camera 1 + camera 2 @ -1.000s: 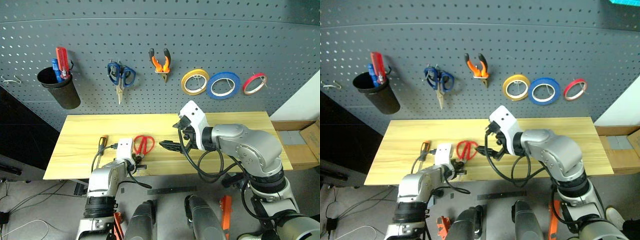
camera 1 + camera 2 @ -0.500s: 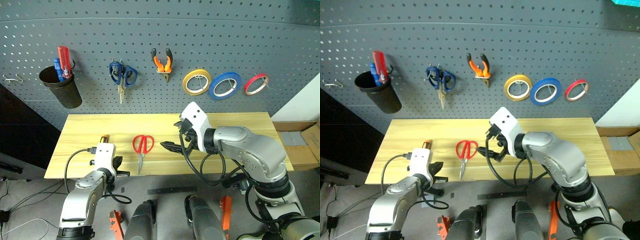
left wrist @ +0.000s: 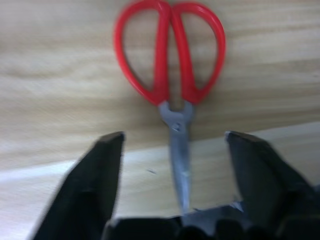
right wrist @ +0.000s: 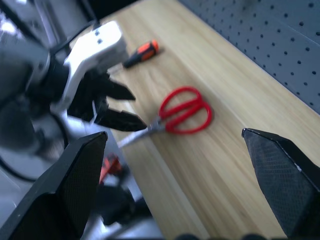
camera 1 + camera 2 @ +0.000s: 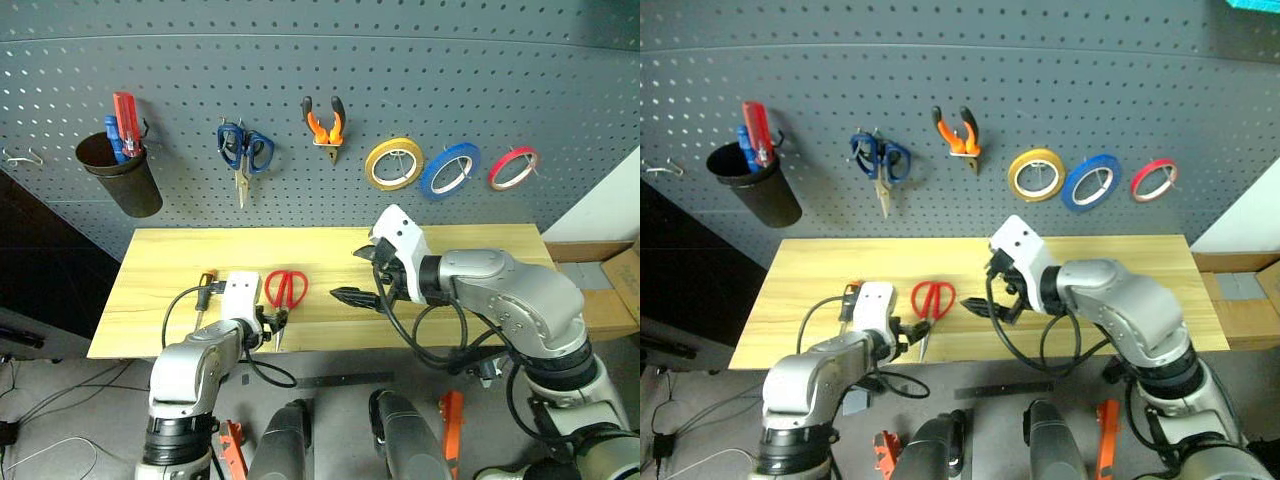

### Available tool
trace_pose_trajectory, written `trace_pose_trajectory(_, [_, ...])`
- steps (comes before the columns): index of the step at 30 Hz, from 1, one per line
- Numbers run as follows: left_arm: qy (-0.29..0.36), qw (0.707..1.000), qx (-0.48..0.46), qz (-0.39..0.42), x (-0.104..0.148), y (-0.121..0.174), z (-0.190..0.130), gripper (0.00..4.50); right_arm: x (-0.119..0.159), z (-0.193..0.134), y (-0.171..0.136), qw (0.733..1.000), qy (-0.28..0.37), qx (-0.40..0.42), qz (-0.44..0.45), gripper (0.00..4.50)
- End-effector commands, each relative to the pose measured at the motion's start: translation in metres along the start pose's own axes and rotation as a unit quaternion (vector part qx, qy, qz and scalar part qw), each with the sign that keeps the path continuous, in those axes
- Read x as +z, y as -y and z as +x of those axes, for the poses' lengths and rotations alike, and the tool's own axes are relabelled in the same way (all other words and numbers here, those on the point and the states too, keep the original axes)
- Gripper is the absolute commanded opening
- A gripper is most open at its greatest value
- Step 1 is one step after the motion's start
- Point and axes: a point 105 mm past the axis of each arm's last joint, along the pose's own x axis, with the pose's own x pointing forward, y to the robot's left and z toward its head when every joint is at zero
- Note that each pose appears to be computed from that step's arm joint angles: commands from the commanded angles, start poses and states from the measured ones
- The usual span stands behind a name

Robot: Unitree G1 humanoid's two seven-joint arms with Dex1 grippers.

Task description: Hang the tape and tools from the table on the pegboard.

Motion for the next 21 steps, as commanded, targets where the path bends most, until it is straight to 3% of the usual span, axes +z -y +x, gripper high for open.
trace_pose_trajectory(1, [-0.007,1.000,0.009,-0.010,0.006,-0.003,0.001,3.98,0.006,-0.002,-0.014,0.996,0.010,0.025,-0.085,4.50])
trace_pose_trajectory(21, [-0.062,0.998,0.016,0.000,-0.001,-0.004,0.041,3.98,0.003,0.005,-0.014,0.997,0.014,0.019,-0.070,4.50])
